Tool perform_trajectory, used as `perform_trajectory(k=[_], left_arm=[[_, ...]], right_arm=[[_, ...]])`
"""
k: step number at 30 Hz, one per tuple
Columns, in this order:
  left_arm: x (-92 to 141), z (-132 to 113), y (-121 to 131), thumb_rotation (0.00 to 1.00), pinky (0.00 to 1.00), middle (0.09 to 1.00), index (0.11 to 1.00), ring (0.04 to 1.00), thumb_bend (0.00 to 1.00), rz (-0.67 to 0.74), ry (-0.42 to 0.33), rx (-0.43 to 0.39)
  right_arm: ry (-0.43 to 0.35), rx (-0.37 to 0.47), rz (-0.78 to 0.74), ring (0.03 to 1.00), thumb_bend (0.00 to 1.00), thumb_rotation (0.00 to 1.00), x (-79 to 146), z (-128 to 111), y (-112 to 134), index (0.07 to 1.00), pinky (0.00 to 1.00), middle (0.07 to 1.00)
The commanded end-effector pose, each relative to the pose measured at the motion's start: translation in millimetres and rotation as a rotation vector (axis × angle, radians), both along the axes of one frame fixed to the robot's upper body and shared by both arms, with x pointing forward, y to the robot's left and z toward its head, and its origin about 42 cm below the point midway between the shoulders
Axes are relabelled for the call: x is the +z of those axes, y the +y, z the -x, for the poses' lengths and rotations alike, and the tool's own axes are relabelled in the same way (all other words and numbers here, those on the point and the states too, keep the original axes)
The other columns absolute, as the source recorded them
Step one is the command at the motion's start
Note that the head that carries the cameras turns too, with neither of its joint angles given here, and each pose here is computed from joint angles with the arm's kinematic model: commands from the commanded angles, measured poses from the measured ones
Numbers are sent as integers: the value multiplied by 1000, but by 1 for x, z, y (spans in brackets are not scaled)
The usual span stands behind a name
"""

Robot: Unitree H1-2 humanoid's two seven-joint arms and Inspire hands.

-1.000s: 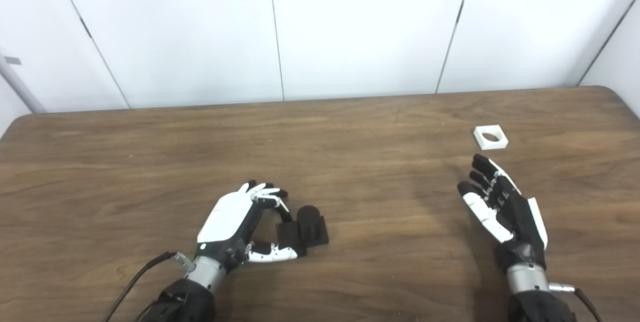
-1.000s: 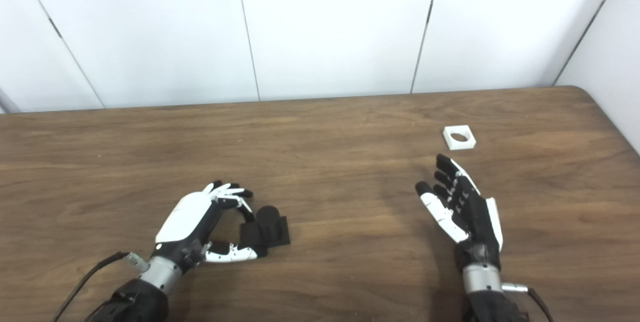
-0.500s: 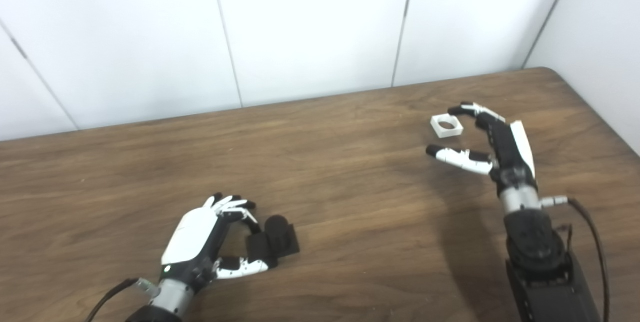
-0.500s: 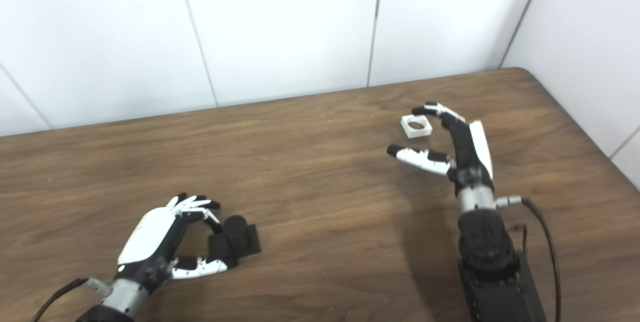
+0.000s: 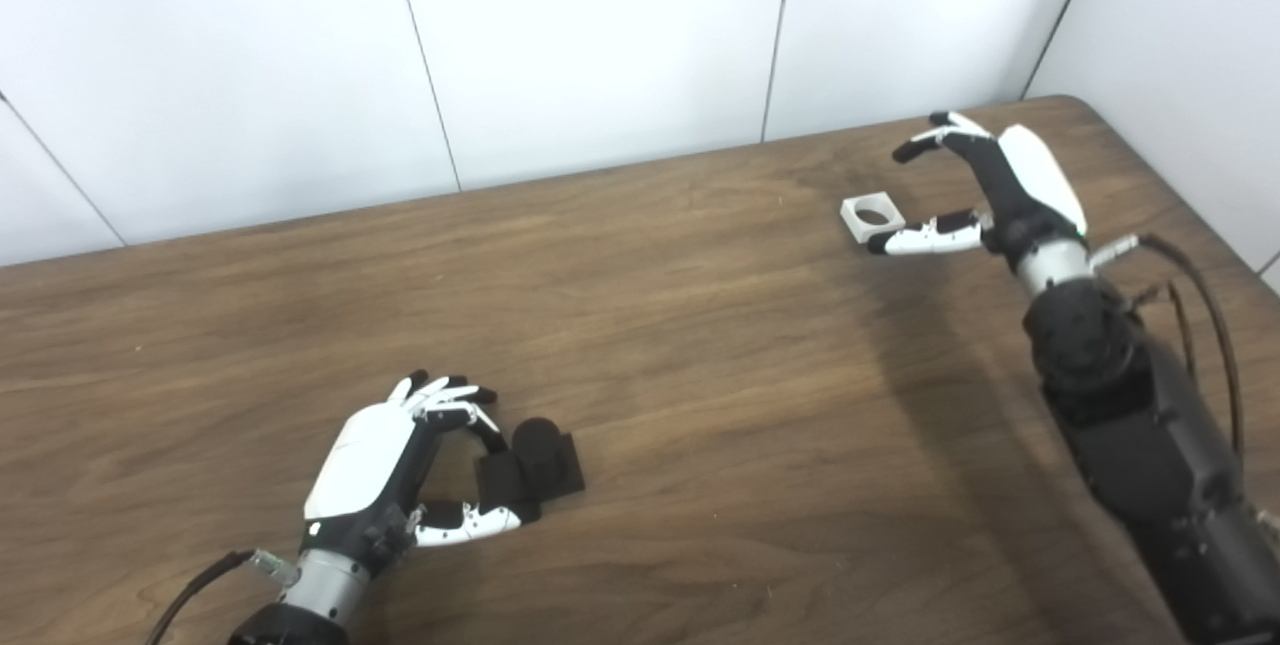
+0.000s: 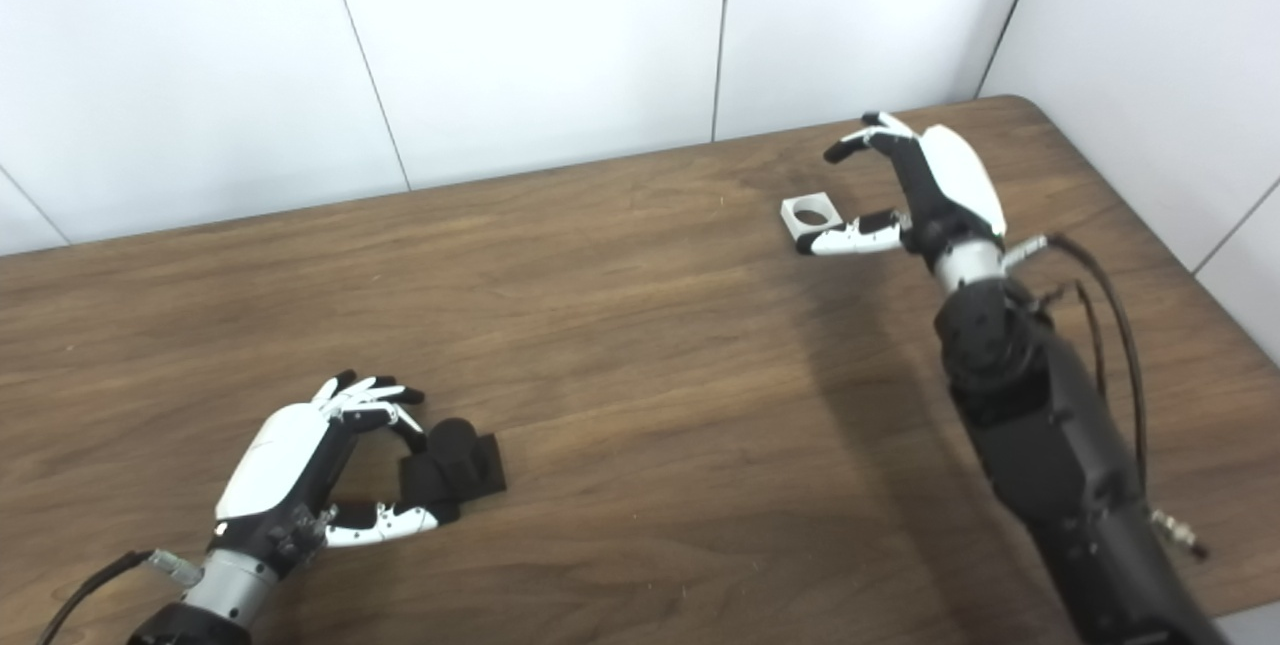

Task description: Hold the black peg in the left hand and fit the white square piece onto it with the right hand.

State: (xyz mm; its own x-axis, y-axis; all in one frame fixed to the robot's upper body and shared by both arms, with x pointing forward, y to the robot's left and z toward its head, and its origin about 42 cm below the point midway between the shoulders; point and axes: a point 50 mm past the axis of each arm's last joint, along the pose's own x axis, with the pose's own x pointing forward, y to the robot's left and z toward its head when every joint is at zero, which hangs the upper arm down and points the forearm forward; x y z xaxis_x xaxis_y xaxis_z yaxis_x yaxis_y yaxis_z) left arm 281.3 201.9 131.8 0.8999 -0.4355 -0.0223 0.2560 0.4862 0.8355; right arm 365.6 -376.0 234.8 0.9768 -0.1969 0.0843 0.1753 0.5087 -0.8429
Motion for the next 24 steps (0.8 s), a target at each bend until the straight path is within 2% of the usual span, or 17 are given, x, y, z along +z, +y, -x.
perform_trajectory(k=[1,3,9,15,24], left_arm=[[-10,9,2,48,1000,785,485,882,520,-41,76,-37],[-10,9,3,48,1000,785,485,882,520,-42,81,-35],[-9,9,3,47,1000,787,485,883,519,-44,81,-35],[-10,9,4,47,1000,787,486,882,519,-42,86,-33],[-10,10,4,46,1000,785,485,883,519,-33,87,-33]], right_arm=[[-15,29,96,995,848,172,30,-16,-9,679,980,934],[40,38,139,999,854,175,37,-27,-13,680,995,938],[140,46,235,1000,868,164,50,-53,-19,681,1000,936],[238,79,349,1000,882,155,56,-73,-11,685,1000,942],[277,106,400,1000,896,127,52,-96,1,678,1000,929]])
